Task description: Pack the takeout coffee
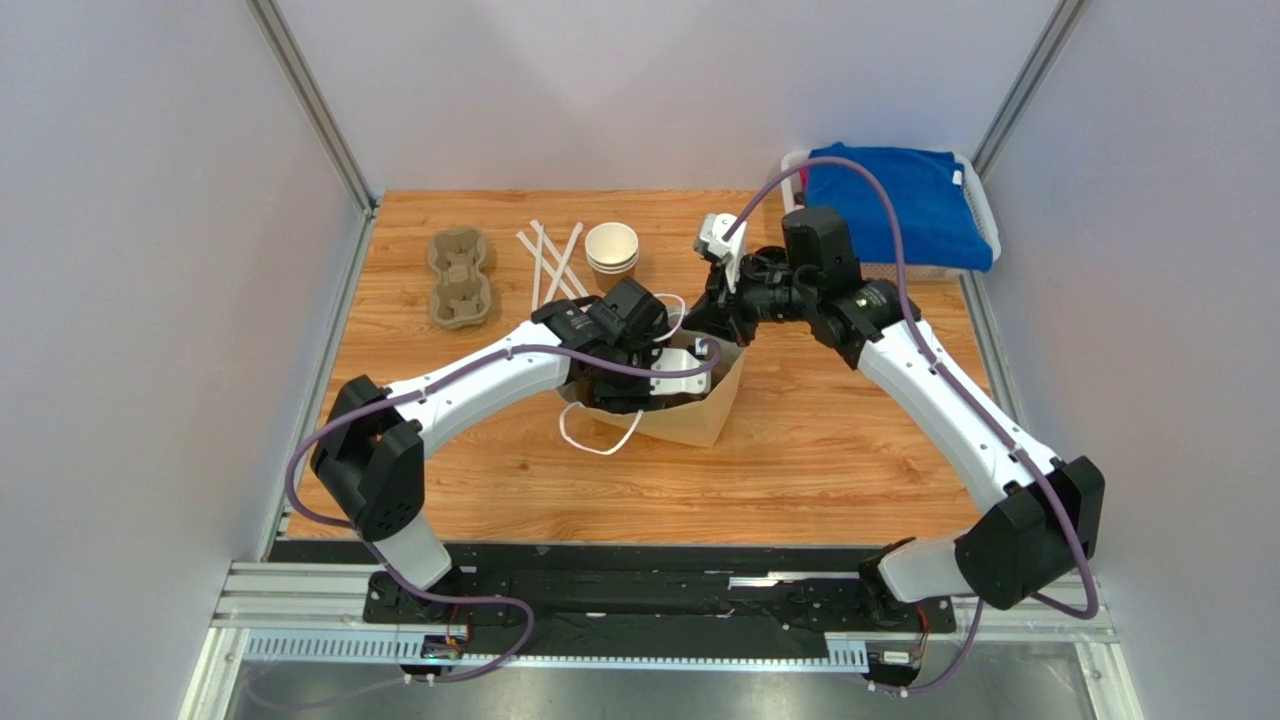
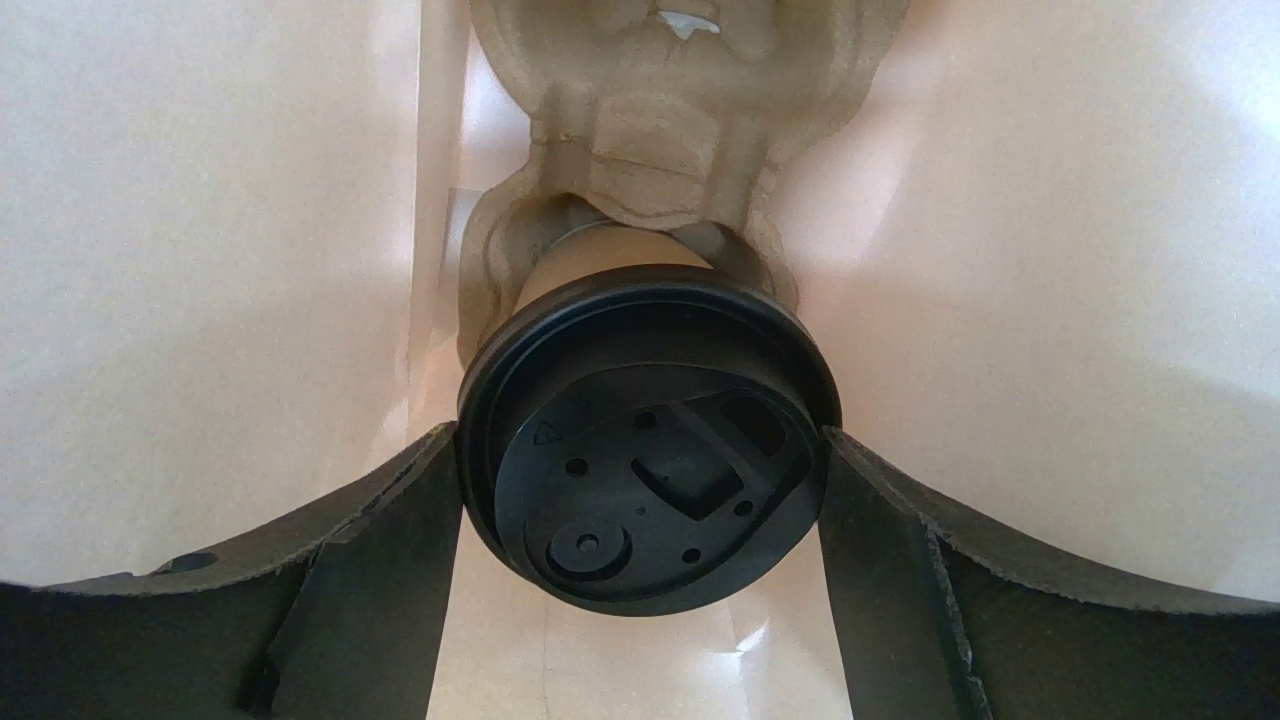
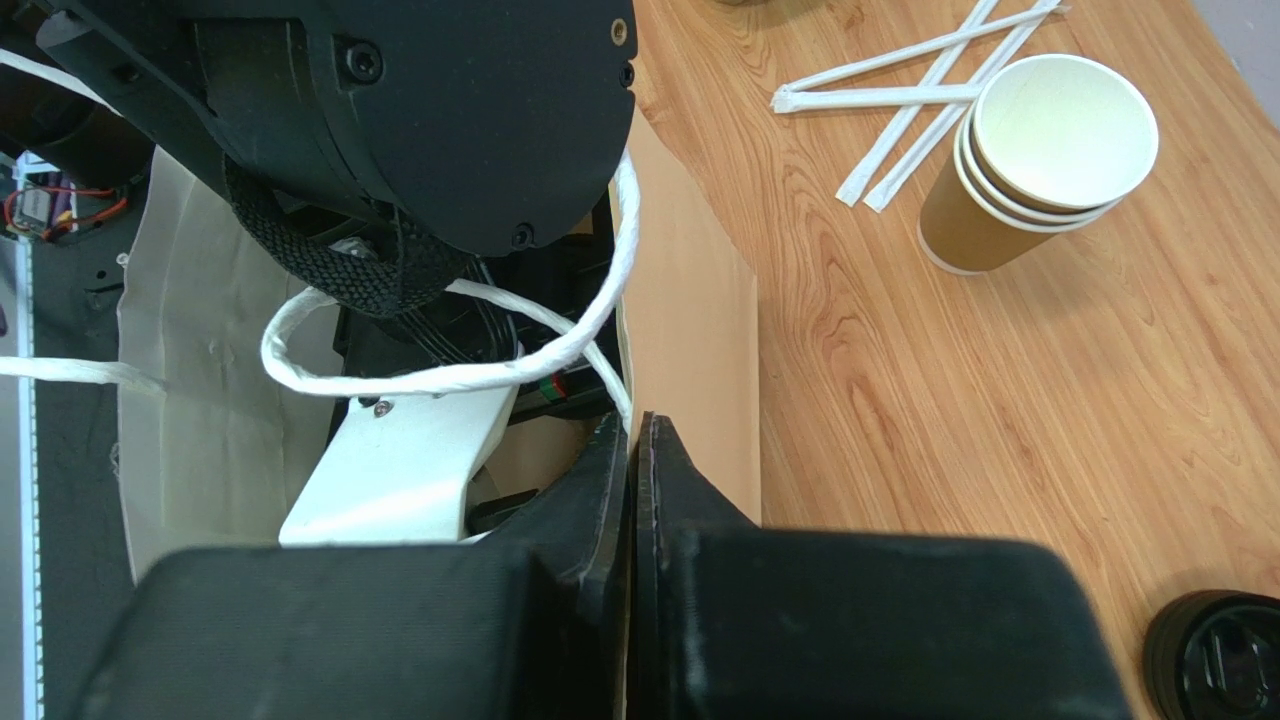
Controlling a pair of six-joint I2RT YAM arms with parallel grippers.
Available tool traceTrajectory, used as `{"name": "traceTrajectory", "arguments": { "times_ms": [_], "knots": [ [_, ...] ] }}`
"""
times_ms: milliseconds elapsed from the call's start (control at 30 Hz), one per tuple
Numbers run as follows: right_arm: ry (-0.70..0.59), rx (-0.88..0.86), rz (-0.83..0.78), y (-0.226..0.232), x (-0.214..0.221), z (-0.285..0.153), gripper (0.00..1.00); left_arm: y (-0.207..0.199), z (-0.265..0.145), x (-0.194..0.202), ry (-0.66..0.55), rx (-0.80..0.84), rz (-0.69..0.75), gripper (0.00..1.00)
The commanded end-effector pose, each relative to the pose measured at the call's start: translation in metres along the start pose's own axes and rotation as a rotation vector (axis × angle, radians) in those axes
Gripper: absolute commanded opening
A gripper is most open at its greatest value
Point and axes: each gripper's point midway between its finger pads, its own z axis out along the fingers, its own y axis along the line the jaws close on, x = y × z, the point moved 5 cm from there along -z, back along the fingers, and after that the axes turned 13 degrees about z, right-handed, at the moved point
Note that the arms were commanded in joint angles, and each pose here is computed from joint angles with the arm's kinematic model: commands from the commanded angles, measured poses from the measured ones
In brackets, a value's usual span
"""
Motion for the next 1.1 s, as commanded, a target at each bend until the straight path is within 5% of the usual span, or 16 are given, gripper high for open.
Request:
{"name": "traceTrajectory", "arguments": {
  "times_ms": [0,767,1067],
  "knots": [
    [0.016,-0.098,0.064,0.002,0.001,0.007,0.00,-0.031,0.043,0.030,0.061,0.208,-0.029,0.16],
    [0.048,-0.064,0.140,-0.042,0.020,0.009,0.00,-0.032,0.100,0.063,0.187,0.320,-0.059,0.22],
    [0.036,-0.069,0.131,-0.039,0.012,0.005,0.00,-0.002,0.060,0.044,0.127,0.159,-0.107,0.62]
  ]
}}
